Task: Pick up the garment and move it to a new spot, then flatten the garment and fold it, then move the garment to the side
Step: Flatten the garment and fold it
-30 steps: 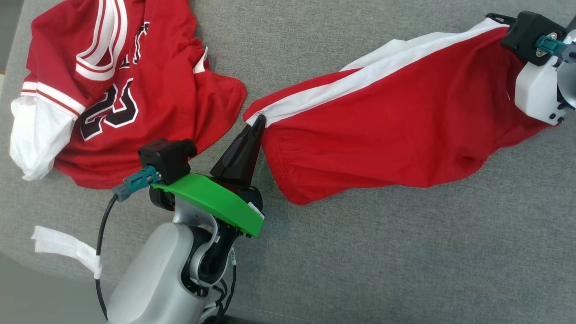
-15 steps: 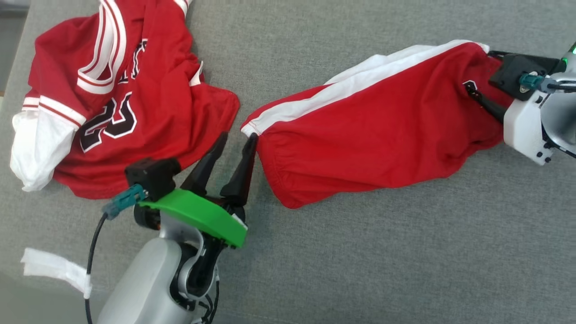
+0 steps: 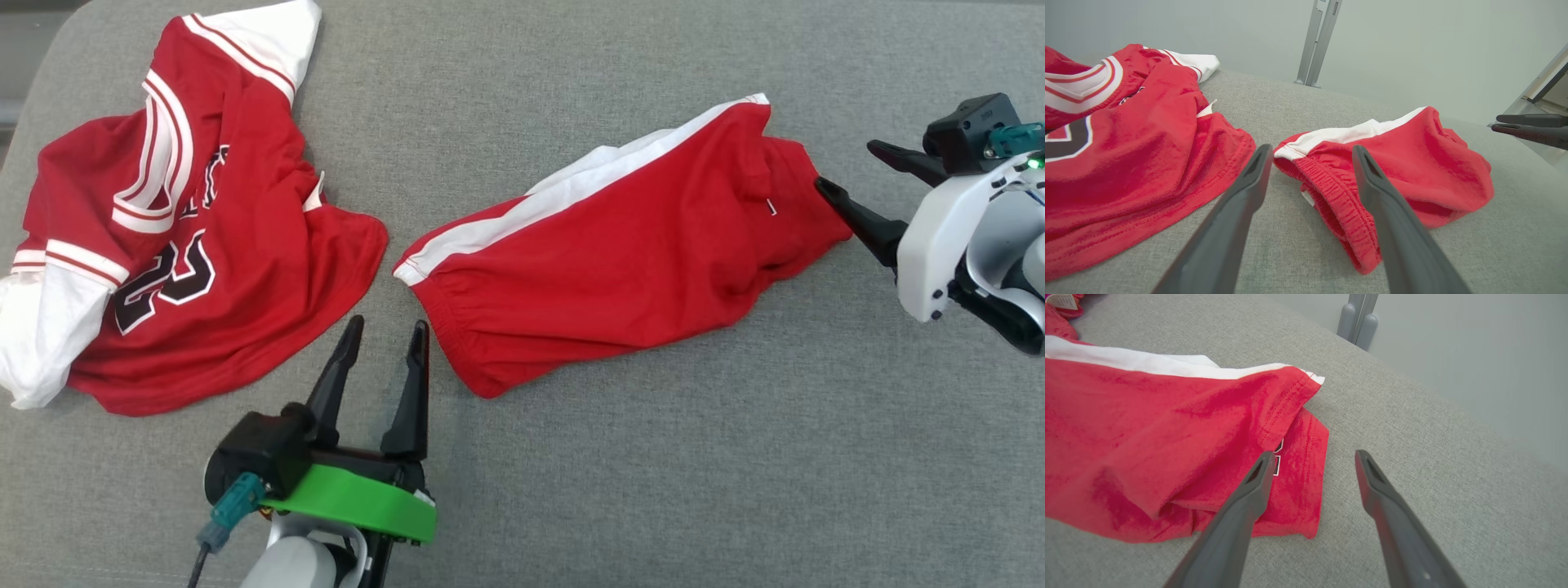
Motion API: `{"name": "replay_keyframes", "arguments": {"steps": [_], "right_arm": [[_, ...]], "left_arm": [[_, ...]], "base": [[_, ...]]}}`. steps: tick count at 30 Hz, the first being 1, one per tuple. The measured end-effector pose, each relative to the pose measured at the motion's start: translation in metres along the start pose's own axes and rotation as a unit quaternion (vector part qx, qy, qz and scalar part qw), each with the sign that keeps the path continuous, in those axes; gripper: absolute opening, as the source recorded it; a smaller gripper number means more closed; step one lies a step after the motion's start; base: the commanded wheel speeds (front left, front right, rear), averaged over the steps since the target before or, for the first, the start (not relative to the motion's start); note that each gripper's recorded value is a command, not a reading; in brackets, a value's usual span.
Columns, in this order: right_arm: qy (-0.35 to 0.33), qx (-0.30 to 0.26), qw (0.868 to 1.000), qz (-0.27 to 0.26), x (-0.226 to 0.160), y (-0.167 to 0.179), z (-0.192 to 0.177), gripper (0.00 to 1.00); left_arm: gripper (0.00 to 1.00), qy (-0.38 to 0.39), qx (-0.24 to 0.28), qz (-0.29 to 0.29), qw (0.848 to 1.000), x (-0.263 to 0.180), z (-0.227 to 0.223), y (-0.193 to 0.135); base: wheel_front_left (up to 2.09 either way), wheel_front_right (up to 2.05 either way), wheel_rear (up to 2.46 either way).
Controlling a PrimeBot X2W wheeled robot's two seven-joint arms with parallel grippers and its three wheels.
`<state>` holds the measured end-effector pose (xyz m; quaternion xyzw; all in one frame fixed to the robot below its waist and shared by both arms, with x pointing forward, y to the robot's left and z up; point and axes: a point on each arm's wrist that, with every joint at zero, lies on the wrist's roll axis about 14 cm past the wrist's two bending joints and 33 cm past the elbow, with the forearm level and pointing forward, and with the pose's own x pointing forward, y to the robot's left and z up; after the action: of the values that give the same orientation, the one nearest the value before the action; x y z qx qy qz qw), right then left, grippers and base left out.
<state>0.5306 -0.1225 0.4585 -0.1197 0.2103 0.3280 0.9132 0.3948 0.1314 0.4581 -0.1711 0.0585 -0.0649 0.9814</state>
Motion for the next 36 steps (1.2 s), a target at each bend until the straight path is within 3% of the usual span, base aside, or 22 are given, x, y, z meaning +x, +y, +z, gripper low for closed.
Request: {"name": "replay_keyframes", "arguments": {"steps": [5, 16, 25, 36], "right_arm": [[-0.014, 0.026, 1.0, 0.005, 0.021, 0.014, 0.007, 1.0], [0.05, 0.006, 0.999, 0.01, 0.068, 0.03, -0.024, 1.0], [0.099, -0.039, 0.994, -0.016, 0.065, 0.014, -0.043, 1.0], [0.127, -0.034, 0.991, -0.032, 0.063, 0.007, -0.054, 1.0]], "left_arm": [[1.0, 0.001, 0.001, 0.006, 1.0, -0.005, -0.006, -0.004], [1.0, 0.002, -0.005, 0.029, 1.0, -0.003, -0.014, 0.012], [1.0, 0.001, -0.01, 0.033, 0.999, -0.005, -0.015, 0.016], [1.0, 0.004, -0.01, 0.035, 0.999, -0.007, -0.017, 0.02]], "base": [[0.0, 0.0, 0.0], [0.0, 0.0, 0.0], [0.0, 0.0, 0.0], [0.0, 0.0, 0.0]]}}
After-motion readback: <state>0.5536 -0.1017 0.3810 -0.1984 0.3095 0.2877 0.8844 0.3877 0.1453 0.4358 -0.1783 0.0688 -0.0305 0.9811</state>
